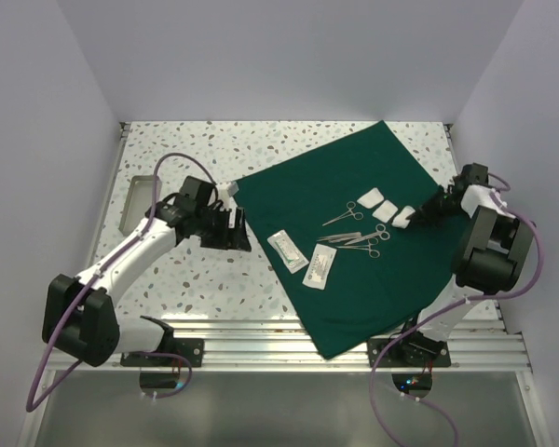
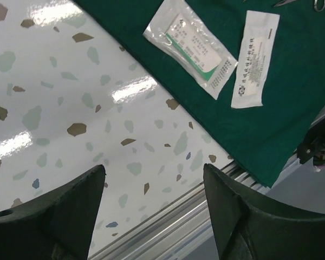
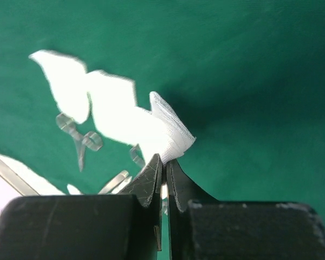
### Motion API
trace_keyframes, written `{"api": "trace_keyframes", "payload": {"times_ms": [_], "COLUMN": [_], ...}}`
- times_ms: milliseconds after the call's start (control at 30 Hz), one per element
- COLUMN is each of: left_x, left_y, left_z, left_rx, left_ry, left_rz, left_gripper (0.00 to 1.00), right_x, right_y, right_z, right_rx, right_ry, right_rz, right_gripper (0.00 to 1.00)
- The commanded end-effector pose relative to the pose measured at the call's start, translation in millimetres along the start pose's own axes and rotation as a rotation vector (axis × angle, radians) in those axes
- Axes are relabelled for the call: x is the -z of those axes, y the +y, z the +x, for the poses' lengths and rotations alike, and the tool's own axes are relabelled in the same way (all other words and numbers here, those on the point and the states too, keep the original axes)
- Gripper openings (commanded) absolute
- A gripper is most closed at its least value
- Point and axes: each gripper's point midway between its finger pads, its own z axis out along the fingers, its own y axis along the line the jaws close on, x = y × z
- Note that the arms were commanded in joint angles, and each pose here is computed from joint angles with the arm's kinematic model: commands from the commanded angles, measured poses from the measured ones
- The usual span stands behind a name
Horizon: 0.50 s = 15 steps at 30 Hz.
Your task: Prepare the surgical pack
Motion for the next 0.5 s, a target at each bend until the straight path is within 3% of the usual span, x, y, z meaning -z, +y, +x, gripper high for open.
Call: {"api": "trace_keyframes", "payload": {"times_ms": [0, 233, 367, 467], "left_x": [20, 47, 70, 90], "left_y": [-37, -87, -119, -134], "left_z": [-39, -65, -68, -72], "left_rx": [-0.049, -0.066, -0.033, -0.026], "left_ry": [-0.135, -0.236, -0.281, -0.368], "left_rz": [0.133, 0.372, 0.551, 0.647], "left_gripper": [0.77, 0.82, 0.92, 0.97], "right_x": [49, 88, 114, 133], "right_y": [42, 123, 189, 224], "right_z": [-6, 45, 110, 181], "right_rx": [0.106, 0.295, 0.435, 0.570], "right_ry": [-0.082, -0.063, 0.029, 0.184], "right_rz": [-0.069, -0.199, -0.400, -0.534], "right_gripper": [0.00, 0.00, 0.00, 0.00]}}
